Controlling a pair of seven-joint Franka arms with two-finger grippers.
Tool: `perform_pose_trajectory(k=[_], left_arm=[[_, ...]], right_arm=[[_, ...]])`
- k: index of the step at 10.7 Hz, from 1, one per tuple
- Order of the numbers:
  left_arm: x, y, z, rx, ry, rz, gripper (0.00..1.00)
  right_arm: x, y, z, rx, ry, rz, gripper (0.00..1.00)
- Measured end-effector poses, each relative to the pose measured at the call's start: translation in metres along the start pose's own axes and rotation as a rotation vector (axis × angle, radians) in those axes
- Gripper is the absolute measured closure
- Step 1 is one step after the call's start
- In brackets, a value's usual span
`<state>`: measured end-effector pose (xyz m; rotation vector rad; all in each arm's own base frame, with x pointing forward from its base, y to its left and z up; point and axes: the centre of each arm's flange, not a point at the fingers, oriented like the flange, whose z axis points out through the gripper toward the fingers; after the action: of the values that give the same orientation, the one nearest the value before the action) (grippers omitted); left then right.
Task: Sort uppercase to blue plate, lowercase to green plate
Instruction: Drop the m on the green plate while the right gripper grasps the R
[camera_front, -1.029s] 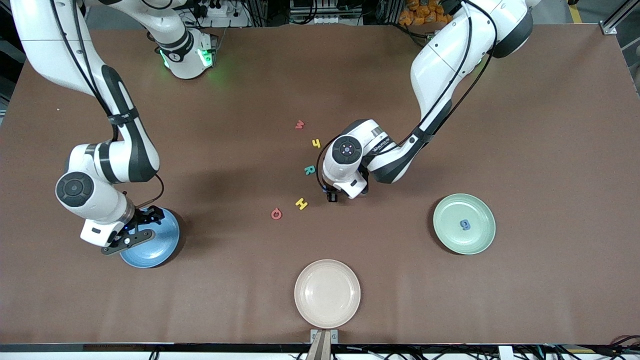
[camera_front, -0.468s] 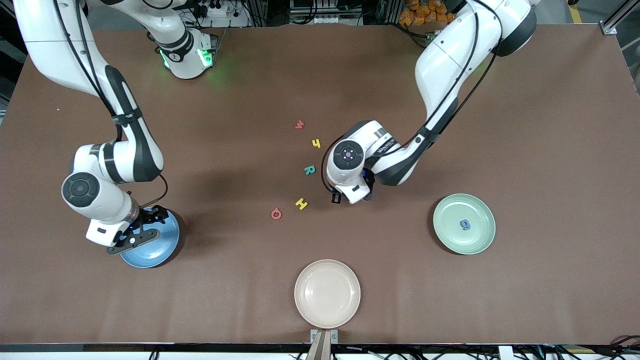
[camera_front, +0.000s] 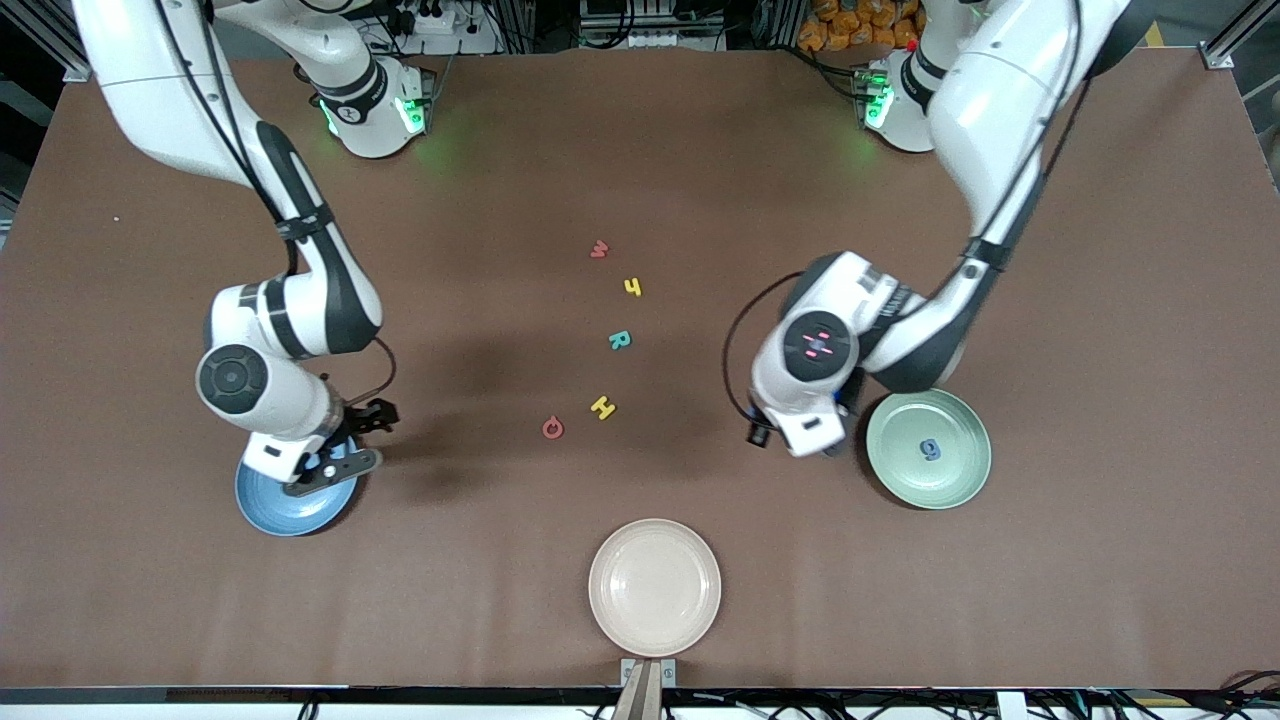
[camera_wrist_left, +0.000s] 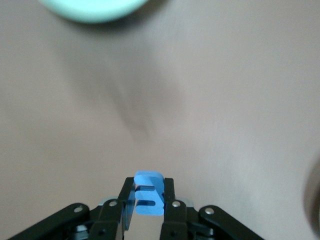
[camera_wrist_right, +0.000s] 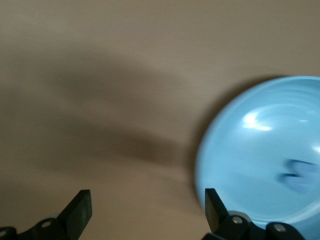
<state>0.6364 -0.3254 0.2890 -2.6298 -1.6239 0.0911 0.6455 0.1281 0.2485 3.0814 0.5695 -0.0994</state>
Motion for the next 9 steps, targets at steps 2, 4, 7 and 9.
perform_pose_trajectory(k=[2,4,7,9], left_arm=[[0.089,-0.009,-0.005,0.021,-0.002,0.123,0.73],[0.162,-0.025,0.0,0.039,-0.017,0.234,0.73],[0.239,-0.059,0.019,0.069,-0.061,0.33,0.73],[0.251,-0.071,0.034,0.083,-0.082,0.333,0.73]], right_arm=[[0.007,-0.059,-0.001,0.038,0.0,0.026,0.0],[0.01,-0.14,-0.002,0.037,-0.001,0.084,0.0],[-0.007,-0.274,0.0,0.032,0.019,0.17,0.0],[-0.022,-0.335,0.011,0.03,0.025,0.218,0.0]])
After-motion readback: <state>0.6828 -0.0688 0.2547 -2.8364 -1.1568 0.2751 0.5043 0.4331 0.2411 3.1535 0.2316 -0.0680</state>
